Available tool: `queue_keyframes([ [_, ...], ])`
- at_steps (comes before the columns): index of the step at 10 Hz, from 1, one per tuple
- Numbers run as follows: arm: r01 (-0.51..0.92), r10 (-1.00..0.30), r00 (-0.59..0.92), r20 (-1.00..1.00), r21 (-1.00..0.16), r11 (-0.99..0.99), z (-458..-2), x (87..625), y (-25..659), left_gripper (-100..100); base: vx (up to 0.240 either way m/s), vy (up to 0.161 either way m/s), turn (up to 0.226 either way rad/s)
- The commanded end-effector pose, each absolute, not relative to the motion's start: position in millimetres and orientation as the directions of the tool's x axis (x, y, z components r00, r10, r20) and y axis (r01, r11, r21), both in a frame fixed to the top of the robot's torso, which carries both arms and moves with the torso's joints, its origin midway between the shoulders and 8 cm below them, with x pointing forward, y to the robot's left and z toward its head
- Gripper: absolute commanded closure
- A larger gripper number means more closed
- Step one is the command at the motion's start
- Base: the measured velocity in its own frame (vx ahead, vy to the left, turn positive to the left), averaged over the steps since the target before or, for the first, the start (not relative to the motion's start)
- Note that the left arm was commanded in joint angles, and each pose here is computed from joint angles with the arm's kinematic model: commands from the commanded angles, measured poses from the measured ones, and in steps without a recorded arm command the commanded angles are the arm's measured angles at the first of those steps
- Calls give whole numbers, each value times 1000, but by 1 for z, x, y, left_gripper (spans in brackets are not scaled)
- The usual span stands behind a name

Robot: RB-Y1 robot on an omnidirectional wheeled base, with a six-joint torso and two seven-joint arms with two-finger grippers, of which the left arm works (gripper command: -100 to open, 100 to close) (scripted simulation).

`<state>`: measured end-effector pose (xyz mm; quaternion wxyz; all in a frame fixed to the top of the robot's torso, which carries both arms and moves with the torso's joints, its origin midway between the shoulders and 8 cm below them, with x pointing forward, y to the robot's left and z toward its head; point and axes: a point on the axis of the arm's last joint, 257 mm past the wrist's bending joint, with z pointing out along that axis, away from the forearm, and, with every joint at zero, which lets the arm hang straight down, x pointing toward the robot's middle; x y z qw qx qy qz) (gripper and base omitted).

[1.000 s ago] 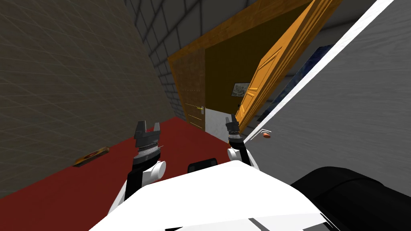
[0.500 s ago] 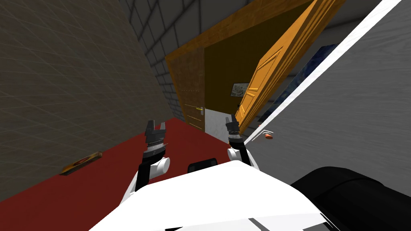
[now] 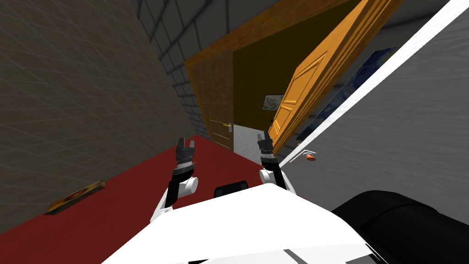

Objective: Push the door open

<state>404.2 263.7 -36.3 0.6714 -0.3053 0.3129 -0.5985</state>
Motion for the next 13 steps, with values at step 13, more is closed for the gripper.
queue_keyframes([
  [13,450,-999,-52,-4,-893,-20,-123,486,209,-100,90,51,-72],
])
